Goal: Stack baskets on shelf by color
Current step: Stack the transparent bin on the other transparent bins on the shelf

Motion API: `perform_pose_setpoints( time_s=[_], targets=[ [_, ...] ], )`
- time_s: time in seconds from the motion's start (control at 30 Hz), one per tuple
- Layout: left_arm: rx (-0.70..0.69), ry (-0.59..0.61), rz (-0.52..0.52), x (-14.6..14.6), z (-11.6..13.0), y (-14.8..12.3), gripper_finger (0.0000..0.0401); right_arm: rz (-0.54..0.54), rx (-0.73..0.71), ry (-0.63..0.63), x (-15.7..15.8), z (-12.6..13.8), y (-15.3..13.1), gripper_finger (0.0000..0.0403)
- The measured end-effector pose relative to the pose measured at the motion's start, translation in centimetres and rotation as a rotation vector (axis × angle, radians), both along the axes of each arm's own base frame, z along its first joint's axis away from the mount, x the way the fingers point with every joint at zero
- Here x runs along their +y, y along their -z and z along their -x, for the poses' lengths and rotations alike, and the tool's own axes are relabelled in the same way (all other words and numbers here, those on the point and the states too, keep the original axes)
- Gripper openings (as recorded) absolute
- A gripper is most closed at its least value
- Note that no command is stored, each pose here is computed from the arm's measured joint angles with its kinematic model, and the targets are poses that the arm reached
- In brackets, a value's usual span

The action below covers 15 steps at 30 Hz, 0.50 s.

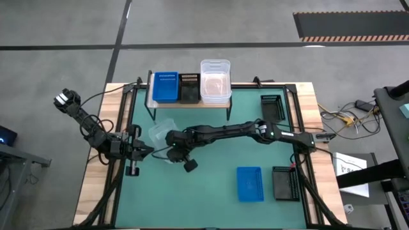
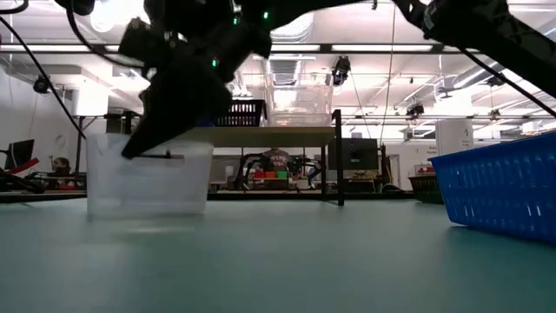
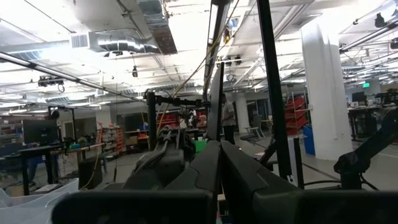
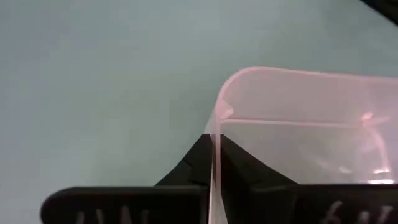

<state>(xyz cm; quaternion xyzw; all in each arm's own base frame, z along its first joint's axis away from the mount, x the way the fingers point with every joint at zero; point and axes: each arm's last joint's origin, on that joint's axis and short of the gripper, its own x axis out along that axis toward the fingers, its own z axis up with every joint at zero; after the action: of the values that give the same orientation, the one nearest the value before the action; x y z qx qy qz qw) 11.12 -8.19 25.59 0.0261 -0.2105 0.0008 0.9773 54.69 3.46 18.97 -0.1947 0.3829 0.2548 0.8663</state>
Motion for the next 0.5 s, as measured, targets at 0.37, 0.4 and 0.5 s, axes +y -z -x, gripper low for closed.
perform_pose_setpoints(
  time_s=[0.37,0.4,0.5],
  targets=[
    [0.000,0.001,0.000,0.0,0.0,0.0,0.0000,-0.060,0.072,0.009,4.6,2.8,-4.8,0.0009],
    [0.000,0.001,0.000,0.0,0.0,0.0,0.0000,-0.064,0.081,0.011,5.0,3.1,-5.3,0.0009],
    [-0.002,0.006,-0.001,0.0,0.0,0.0,0.0000,-0.082,0.084,0.009,6.2,4.0,-6.6,0.0009]
  ],
)
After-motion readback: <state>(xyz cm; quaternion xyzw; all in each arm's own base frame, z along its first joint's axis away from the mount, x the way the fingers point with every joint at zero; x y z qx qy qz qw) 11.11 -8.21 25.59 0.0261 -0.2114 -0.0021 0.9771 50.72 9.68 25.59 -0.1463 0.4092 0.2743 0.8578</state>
